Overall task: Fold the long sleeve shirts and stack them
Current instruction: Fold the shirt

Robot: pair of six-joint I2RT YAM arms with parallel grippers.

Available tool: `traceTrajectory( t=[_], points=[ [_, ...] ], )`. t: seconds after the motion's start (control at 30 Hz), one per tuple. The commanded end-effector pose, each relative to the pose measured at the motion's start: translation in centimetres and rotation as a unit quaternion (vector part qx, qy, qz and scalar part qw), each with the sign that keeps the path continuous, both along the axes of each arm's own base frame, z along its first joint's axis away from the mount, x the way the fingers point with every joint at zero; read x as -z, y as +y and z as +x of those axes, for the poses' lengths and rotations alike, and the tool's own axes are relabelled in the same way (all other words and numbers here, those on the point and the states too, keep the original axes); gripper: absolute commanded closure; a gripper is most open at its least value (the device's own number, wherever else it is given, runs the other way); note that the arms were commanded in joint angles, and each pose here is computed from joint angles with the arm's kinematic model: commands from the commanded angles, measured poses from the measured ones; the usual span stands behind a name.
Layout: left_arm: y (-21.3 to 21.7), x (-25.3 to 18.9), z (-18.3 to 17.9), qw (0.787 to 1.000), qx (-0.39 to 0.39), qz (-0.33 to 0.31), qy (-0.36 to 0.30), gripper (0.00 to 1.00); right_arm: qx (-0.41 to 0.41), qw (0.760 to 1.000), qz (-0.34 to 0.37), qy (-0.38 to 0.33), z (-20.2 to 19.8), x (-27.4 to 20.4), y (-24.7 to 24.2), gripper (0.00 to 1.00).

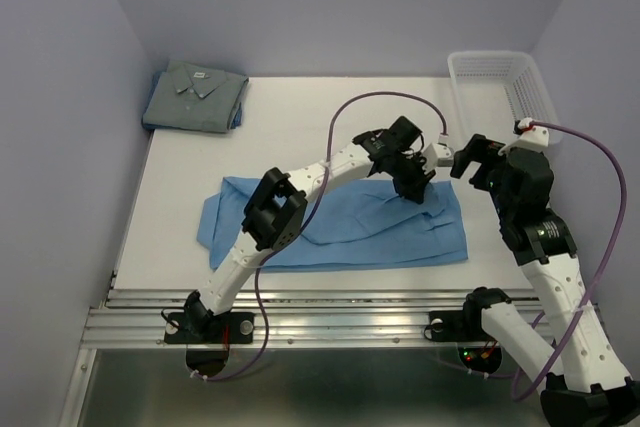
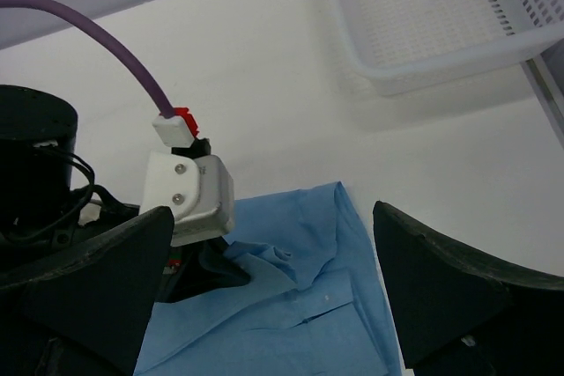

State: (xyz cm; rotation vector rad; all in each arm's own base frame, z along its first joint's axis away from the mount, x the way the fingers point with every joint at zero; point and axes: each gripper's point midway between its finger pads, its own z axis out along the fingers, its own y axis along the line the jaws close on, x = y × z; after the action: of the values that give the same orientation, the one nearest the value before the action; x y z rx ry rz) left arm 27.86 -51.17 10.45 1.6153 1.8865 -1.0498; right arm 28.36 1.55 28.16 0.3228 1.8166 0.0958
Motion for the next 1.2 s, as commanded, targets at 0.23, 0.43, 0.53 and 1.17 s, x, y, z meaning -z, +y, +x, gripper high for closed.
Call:
traceTrajectory(
  t=[0.23, 0.43, 0.53, 1.17],
  points=[
    [-1.0, -1.3, -0.4, 1.000, -0.003, -0.008, -0.009, 0.01, 0.011, 1.000, -0.010, -0.004, 0.4, -0.2, -0.4, 0.00],
    [-0.5, -5.7, 0.4, 0.998, -0.033, -0.031, -0.041, 0.01, -0.003, 1.000, -0.007, 0.003, 0.6, 0.3, 0.2, 0.00],
    [1.2, -8.8, 1.4, 0.993, -0.089, -0.036, -0.074, 0.01, -0.027, 1.000, 0.003, 0.008, 0.7, 0.6, 1.1, 0.00],
    [22.9, -1.3, 6.4, 0.864, -0.495, 0.036, 0.084, 0.01, -0.308, 0.939, 0.109, 0.105, 0.2, 8.2, 11.9, 0.00]
  ],
)
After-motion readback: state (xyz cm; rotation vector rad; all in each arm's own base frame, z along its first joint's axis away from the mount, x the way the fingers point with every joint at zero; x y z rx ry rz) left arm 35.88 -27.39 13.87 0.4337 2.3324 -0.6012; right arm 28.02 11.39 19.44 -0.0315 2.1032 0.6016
